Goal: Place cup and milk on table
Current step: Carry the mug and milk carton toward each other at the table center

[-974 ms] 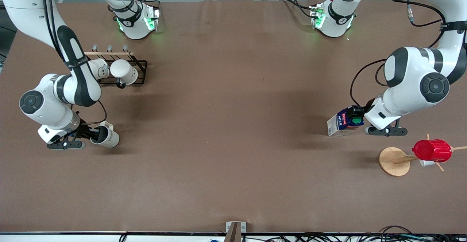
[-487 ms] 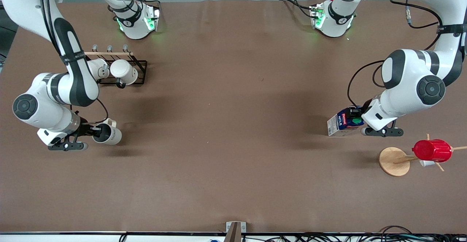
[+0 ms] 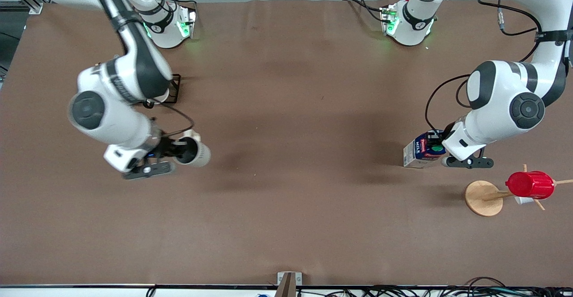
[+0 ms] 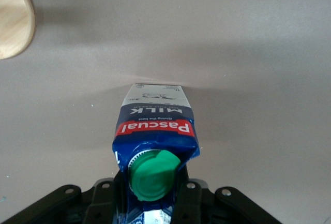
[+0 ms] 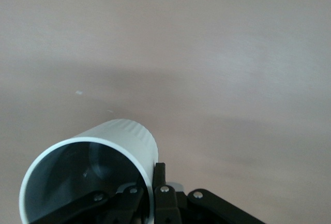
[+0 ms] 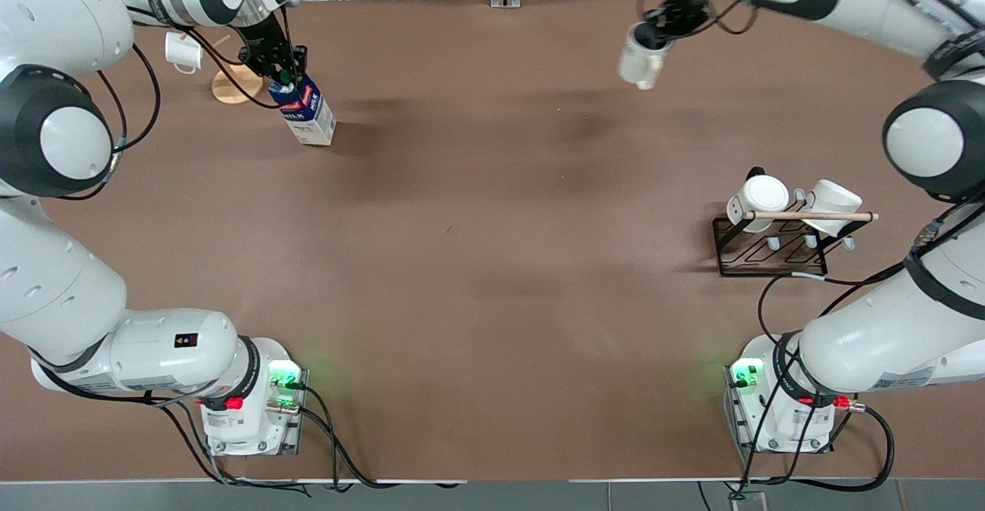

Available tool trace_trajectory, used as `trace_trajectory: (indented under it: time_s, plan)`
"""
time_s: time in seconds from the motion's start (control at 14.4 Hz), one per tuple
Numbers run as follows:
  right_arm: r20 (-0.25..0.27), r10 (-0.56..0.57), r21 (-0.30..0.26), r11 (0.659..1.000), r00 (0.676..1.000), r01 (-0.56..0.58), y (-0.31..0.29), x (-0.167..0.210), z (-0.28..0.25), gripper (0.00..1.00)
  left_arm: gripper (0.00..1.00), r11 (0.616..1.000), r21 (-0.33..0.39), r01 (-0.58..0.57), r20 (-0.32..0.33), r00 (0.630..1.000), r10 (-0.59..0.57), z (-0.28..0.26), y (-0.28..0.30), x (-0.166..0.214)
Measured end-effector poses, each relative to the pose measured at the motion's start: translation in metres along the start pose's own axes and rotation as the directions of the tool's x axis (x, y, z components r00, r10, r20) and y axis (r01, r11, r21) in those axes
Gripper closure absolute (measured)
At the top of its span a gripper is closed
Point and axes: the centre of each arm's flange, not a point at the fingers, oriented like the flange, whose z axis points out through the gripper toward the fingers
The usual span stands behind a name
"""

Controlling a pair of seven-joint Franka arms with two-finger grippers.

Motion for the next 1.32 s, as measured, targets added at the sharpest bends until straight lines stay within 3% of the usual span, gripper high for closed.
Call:
trace_trajectory:
  time_s: [0.21, 0.42, 0.7, 1.32]
  plan:
    - [-0.022, 0.041, -0.03, 0.999, 0.999, -0.042, -0.093, 0.008, 0.042, 0.95, 0.64, 1.0, -0.002, -0.011, -0.008, 1.0, 0.011, -0.025, 0.007, 0.006]
    - [-0.04, 0.098, -0.008, 0.995, 0.994, -0.099, -0.151, 0.013, 0.082, 0.95, 0.64, 1.0, -0.01, 0.005, -0.013, 1.0, -0.005, -0.049, 0.036, 0.007]
    - [-0.078, 0.129, 0.007, 0.992, 0.989, -0.129, -0.186, 0.009, 0.116, 0.95, 0.64, 0.997, -0.031, 0.076, -0.015, 0.997, -0.077, -0.055, 0.106, -0.003]
    - [-0.072, 0.106, -0.049, 0.993, 0.992, -0.11, -0.227, -0.016, 0.155, 0.93, 0.64, 0.975, -0.064, 0.213, 0.024, 0.977, -0.212, -0.027, 0.239, 0.001]
